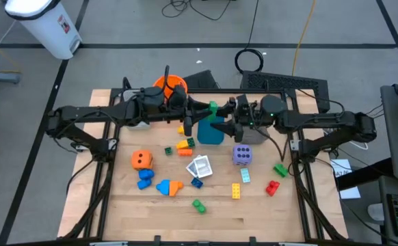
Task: Pick & Place Toys
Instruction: Put the green game piece into the blue bin
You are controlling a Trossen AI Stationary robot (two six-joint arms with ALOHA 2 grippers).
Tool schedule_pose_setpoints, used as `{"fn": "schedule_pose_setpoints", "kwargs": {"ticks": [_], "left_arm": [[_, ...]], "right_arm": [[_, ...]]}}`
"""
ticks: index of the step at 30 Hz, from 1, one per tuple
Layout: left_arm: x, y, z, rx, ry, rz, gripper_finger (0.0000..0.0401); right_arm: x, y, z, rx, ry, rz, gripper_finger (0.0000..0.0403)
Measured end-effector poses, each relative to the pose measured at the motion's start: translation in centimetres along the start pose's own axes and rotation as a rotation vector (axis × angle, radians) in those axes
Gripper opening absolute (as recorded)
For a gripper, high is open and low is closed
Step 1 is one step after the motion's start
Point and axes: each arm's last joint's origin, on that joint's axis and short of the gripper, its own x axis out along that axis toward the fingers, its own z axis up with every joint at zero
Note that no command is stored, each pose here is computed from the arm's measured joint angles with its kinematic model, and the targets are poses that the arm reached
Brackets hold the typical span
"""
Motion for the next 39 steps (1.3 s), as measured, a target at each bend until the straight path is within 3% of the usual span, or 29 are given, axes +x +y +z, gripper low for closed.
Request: {"fn": "schedule_pose_setpoints", "kwargs": {"ticks": [7,17,31,35,39], "left_arm": [[0.1,-0.1,0.0,0.000,-0.001,-0.017,0.0131],[0.0,-0.2,0.0,0.000,0.004,-0.034,0.0134],[-0.6,1.3,1.3,-0.007,-0.020,-0.057,0.0273],[-2.6,1.8,3.0,0.021,-0.070,-0.035,0.0289],[-5.4,2.3,4.8,0.058,-0.108,0.005,0.0287]], "right_arm": [[0.6,-0.1,-0.2,-0.018,-0.013,0.057,0.0261],[0.6,-0.1,-0.2,-0.052,-0.015,0.052,0.0138],[0.3,-0.4,0.0,-0.026,0.007,0.034,0.0136],[0.1,-1.1,0.3,-0.004,0.091,-0.032,0.0136],[-0.1,-1.3,1.2,-0.057,0.208,-0.109,0.0136]]}}
